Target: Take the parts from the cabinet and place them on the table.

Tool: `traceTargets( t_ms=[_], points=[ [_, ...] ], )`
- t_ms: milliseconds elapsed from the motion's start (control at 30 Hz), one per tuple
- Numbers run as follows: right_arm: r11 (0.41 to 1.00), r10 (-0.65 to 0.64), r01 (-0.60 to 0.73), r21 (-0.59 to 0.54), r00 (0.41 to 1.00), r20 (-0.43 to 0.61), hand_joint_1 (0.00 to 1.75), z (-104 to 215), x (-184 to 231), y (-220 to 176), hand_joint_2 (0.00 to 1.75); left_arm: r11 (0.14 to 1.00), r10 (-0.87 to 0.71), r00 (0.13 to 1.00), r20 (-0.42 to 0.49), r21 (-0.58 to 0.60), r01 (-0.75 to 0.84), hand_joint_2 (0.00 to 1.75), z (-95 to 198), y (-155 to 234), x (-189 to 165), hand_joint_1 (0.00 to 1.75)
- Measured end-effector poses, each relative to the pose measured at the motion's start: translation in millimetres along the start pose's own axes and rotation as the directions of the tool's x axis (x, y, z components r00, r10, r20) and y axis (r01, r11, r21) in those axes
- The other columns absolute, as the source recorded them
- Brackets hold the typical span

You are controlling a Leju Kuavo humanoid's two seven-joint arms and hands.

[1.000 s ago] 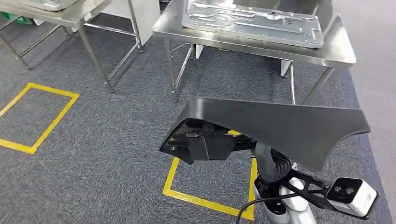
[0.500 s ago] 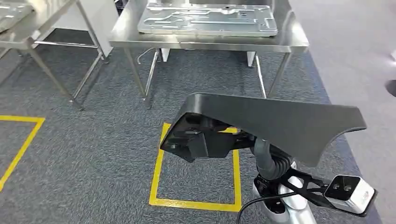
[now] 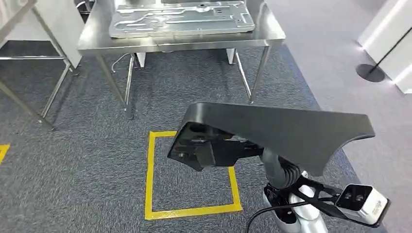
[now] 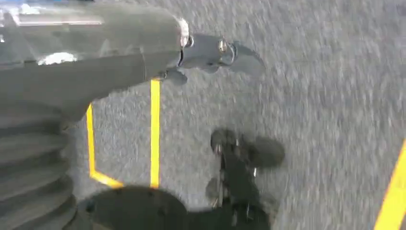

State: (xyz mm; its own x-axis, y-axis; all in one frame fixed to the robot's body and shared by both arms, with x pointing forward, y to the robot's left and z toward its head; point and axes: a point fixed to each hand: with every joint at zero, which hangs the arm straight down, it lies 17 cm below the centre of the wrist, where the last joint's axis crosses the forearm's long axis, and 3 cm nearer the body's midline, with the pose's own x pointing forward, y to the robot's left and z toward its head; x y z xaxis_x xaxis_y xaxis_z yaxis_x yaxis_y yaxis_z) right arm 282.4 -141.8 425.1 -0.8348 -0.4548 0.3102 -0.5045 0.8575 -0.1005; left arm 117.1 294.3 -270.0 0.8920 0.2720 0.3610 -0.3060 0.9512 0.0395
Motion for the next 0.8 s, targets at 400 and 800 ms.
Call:
traceTargets(
  t_ms=[400, 800],
  points=[
    [0.998, 0.058, -0.058, -0.031, 0.998, -0.005, 1.75, 3.0, 4.6, -5.2, 1.75, 1.000, -0.007, 1.000, 0.001, -0.019, 0.007, 1.75, 1.2, -0.8, -3.1, 0.00],
    [0.997, 0.062, -0.062, -0.036, 0.998, 0.012, 1.75, 0.2, 10.7, -5.6, 1.75, 1.000, -0.011, 1.000, 0.009, -0.018, 0.011, 1.75, 0.2, 1.4, 1.1, 0.00]
  ],
)
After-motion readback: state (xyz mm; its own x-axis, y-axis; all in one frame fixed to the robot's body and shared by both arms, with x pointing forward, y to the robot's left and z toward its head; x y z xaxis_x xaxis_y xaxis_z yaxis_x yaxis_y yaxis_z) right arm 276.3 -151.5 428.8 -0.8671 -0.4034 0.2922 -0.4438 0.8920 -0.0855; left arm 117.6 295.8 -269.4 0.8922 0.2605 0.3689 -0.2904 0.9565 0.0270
